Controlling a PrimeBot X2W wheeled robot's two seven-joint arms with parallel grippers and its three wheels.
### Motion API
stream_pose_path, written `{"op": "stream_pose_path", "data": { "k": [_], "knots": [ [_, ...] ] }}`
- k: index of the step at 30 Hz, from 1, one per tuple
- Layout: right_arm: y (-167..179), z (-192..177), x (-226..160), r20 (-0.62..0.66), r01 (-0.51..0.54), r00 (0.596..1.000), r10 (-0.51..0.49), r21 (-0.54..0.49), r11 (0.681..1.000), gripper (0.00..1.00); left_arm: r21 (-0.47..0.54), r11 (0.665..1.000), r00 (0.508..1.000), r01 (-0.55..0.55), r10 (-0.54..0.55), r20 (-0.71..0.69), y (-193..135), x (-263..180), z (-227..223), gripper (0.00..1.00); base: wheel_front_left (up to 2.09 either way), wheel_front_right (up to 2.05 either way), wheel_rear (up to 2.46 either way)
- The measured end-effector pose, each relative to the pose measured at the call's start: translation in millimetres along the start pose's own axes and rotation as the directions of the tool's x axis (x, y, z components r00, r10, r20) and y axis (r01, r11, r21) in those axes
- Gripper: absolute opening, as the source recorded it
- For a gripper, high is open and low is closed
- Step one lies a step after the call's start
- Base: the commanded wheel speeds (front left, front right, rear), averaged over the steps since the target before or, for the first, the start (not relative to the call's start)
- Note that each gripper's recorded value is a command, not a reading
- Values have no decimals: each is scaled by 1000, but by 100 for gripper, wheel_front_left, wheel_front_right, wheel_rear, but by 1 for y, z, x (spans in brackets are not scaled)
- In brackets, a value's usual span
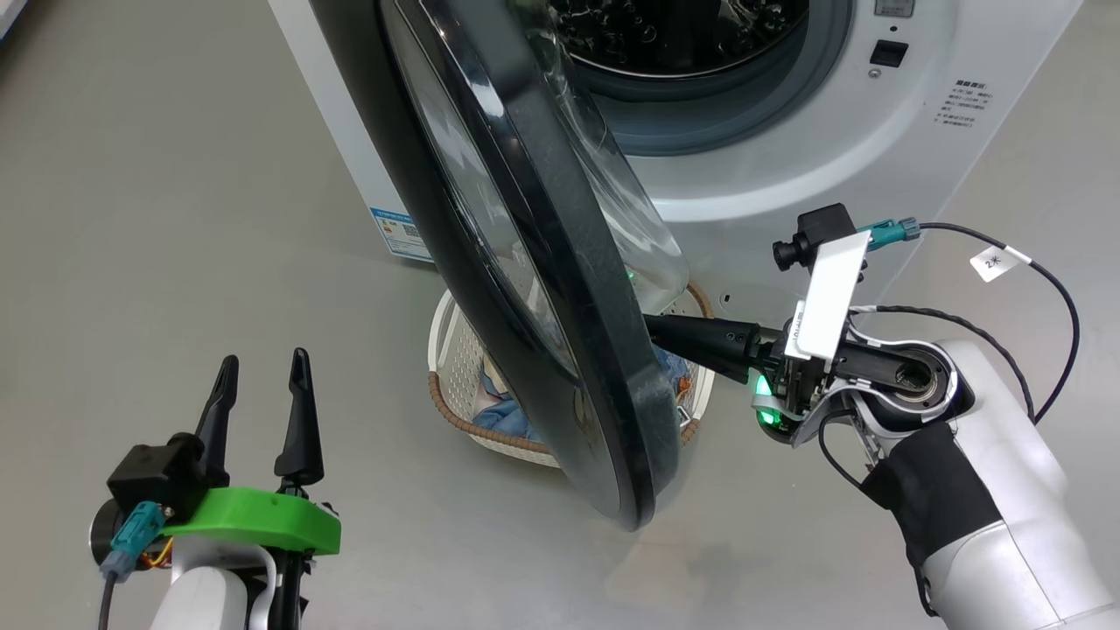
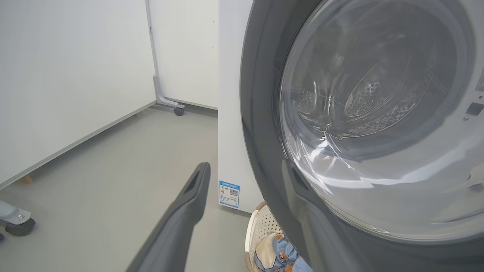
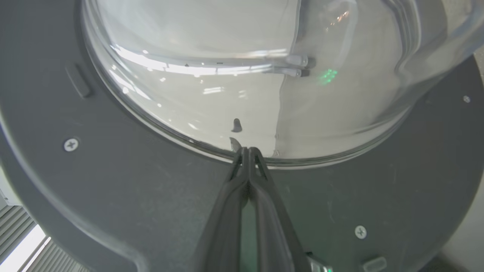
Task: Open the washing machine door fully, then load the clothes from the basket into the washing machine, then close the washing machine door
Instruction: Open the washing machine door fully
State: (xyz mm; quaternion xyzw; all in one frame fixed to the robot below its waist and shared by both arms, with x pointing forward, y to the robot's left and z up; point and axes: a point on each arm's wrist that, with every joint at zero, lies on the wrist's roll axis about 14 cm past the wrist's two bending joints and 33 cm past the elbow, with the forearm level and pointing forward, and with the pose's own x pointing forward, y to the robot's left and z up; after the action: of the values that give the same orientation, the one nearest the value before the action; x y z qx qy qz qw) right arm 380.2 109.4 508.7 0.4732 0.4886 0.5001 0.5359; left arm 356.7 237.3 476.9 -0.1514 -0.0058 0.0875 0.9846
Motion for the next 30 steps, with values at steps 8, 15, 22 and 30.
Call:
{"op": "stream_pose_path", "data": {
  "k": [8, 15, 22, 30],
  "knots": [
    [5, -17, 7, -38, -11, 999, 11, 8, 1000, 0, -4, 1000, 1000, -18, 18, 15, 6, -9, 5, 100, 0, 0, 0],
    [14, -37, 13, -77, -40, 996, 42, 29, 999, 0, -11, 1000, 999, -20, 21, 37, 7, -16, 12, 100, 0, 0, 0],
    [26, -52, 21, -113, -67, 991, 70, 27, 997, 0, -15, 1000, 998, -27, 28, 47, 10, -22, 15, 100, 0, 0, 0],
    [33, -63, 27, -139, -86, 986, 89, 28, 996, 0, -18, 999, 998, -42, 43, 53, 14, -28, 17, 100, 0, 0, 0]
  ]
}}
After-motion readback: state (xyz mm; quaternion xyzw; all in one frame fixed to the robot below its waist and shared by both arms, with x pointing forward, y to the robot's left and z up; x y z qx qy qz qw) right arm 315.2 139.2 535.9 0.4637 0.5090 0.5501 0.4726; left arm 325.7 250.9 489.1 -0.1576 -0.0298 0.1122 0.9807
